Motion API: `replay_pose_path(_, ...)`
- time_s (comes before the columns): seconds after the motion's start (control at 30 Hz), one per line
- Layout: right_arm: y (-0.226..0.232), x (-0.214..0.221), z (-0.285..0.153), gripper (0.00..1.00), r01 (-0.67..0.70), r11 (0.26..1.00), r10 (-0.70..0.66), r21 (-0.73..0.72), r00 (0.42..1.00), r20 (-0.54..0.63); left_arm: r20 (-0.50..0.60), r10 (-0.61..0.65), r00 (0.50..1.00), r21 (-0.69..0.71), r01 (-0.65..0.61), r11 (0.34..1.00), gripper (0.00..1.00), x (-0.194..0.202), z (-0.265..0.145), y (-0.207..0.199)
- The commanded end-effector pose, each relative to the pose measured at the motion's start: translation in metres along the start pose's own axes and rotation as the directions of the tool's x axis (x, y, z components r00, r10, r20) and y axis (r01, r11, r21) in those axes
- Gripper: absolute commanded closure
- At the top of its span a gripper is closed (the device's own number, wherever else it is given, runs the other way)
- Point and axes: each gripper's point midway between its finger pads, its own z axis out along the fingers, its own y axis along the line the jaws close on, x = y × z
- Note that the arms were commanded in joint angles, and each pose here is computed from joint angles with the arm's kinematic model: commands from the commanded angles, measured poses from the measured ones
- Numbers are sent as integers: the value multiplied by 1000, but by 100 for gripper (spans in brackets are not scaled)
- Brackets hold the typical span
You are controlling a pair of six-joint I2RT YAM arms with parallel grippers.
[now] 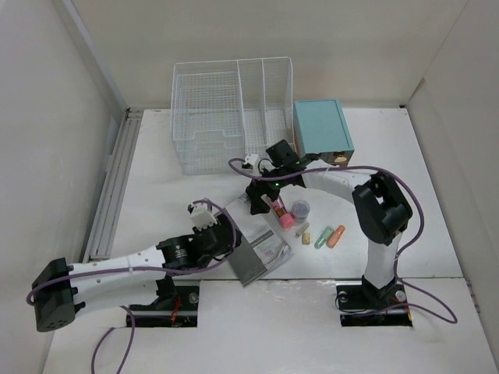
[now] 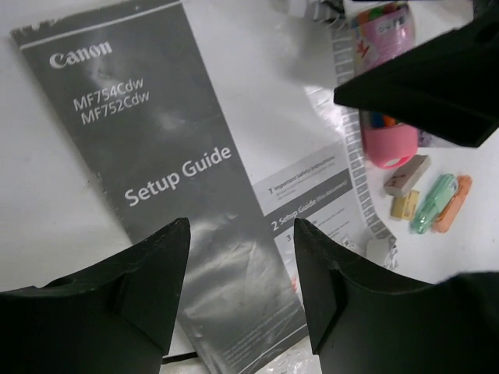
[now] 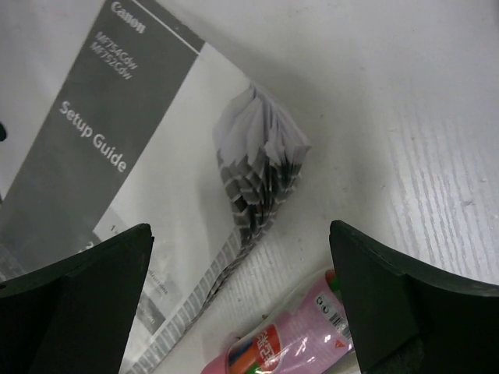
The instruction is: Organize the desk
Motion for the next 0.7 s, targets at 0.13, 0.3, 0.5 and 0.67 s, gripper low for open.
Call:
replay_pose_path(0.13,-16,-16,17,0,7,997,-9,78,1000,29,-41,7,999,-108,-11,994,48,19,0,30)
replay_pose_path(0.3,-13,-5,28,1,-11,999,11,34,1000,10,-86,49,995,-156,-62,986,48,33,3,41)
replay_pose_path(0.5,2,7,34,12,-39,997,39,-62,999,-7,-171,142,975,-248,-182,951,51,65,2,59)
replay_pose_path(0.67,25,18,38,36,-39,982,32,-187,999,-37,-167,168,972,-294,-212,932,52,76,0,54)
